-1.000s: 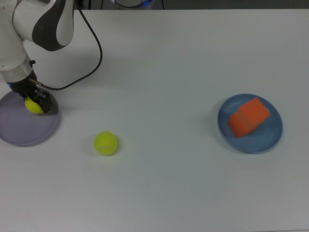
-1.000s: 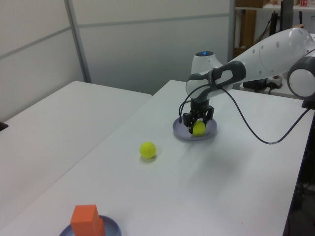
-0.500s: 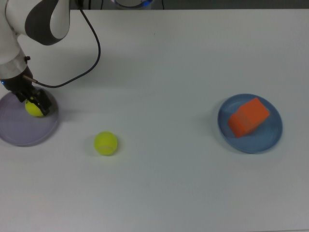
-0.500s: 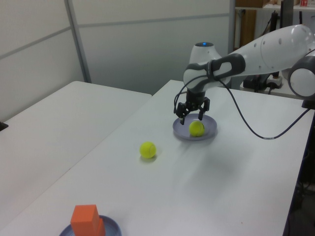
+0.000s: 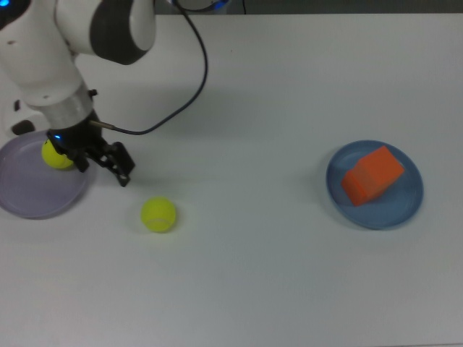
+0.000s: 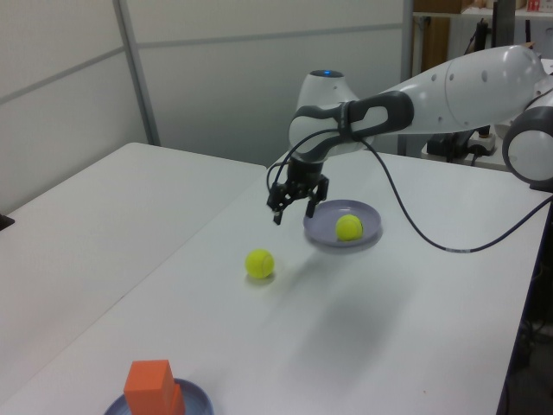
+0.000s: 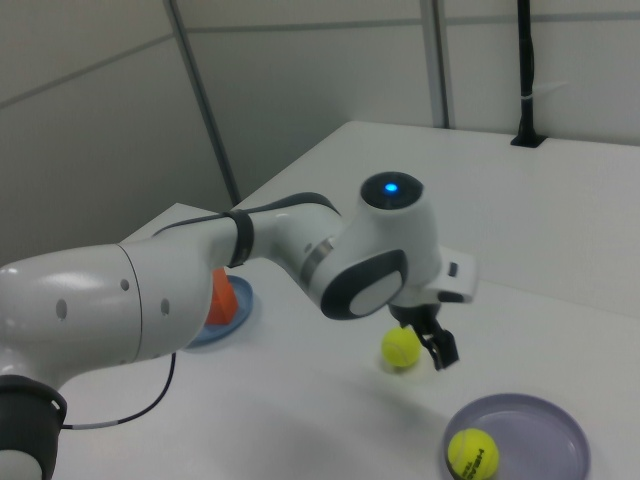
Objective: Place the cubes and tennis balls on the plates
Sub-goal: 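Move to the other tennis ball and grasp it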
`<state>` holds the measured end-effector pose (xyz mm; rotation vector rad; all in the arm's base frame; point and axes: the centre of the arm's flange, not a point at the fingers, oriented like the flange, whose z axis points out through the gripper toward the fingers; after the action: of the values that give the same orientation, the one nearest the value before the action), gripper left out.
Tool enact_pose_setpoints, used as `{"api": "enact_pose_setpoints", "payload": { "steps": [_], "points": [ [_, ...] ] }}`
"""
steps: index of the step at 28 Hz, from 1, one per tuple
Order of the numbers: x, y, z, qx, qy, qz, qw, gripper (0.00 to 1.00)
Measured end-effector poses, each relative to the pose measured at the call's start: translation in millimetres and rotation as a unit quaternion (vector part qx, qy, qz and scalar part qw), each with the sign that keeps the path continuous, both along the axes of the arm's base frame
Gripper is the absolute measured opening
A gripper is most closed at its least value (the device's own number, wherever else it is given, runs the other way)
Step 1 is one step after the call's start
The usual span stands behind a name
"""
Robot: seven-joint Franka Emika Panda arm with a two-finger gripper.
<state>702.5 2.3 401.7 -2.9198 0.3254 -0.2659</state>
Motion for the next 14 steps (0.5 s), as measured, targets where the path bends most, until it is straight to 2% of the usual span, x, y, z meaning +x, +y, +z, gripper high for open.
{"api": "enact_pose_setpoints", "payload": {
  "steps": [7,14],
  "points": [
    [3,54,-6,0.0,-0.016,0.035,0.9993,1.0],
    [10,83,-41,-0.006,-0.029,0.048,0.9984,1.0]
  ]
}}
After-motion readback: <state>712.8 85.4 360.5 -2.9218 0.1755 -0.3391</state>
